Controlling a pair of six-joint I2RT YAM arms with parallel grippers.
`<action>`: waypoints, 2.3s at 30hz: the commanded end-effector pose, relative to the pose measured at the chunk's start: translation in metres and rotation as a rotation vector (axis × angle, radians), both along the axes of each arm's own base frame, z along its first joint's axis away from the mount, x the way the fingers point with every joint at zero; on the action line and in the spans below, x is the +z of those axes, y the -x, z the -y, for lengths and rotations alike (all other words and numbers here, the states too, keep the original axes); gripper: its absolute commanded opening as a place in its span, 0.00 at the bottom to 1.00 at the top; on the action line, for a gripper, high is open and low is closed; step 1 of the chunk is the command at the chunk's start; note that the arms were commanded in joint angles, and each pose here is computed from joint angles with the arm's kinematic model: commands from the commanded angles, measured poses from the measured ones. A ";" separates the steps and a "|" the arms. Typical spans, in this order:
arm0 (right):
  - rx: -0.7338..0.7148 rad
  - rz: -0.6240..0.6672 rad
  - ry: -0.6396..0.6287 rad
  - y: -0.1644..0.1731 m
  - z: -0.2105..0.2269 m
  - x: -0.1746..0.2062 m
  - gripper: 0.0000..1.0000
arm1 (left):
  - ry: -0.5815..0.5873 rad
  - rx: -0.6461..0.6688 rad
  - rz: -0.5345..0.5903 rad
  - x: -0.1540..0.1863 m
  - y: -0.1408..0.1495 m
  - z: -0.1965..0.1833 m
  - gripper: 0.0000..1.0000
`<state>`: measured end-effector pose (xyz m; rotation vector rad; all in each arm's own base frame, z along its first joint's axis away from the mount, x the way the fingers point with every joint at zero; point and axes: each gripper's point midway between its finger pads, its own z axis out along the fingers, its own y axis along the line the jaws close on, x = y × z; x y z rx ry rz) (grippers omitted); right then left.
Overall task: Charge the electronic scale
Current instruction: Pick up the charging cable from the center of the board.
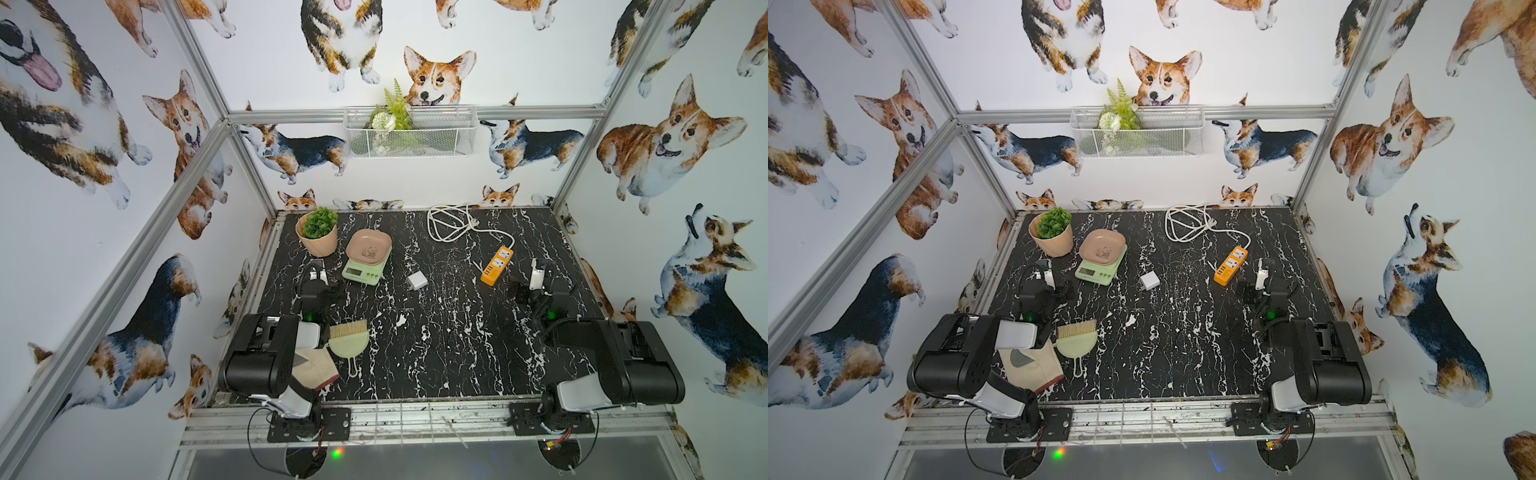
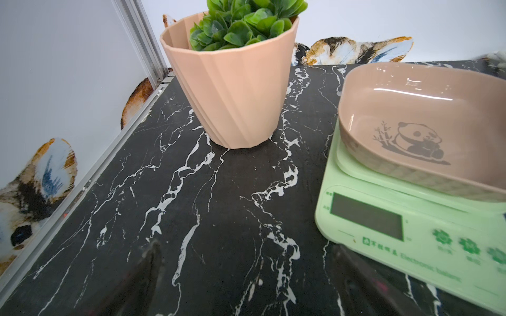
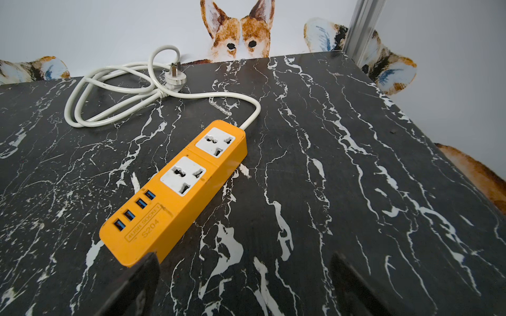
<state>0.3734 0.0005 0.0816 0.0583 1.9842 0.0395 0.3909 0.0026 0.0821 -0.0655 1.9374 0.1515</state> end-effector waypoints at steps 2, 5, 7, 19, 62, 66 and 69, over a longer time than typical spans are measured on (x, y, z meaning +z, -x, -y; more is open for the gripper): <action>-0.015 0.037 -0.003 -0.002 0.002 0.008 1.00 | -0.005 -0.008 0.039 0.010 -0.004 0.001 1.00; -0.020 0.048 0.002 -0.001 0.002 0.010 1.00 | -0.005 -0.009 0.046 0.011 -0.003 0.001 1.00; -0.027 0.068 0.012 0.003 0.002 0.011 1.00 | -0.002 -0.011 0.086 0.014 0.003 0.001 1.00; -0.017 0.043 0.019 -0.002 0.000 0.009 1.00 | -0.004 0.059 0.049 0.011 -0.002 -0.010 1.00; 0.216 -0.452 -0.609 0.118 -0.109 0.114 0.95 | 0.121 -0.540 -0.351 0.092 0.035 0.234 1.00; 0.425 -0.494 -0.441 0.147 -0.157 0.094 0.88 | 0.182 -0.475 -0.432 0.078 0.035 0.226 1.00; 0.492 -0.498 -0.313 0.155 -0.181 0.078 0.81 | 0.321 -0.443 -0.522 0.067 0.033 0.212 1.00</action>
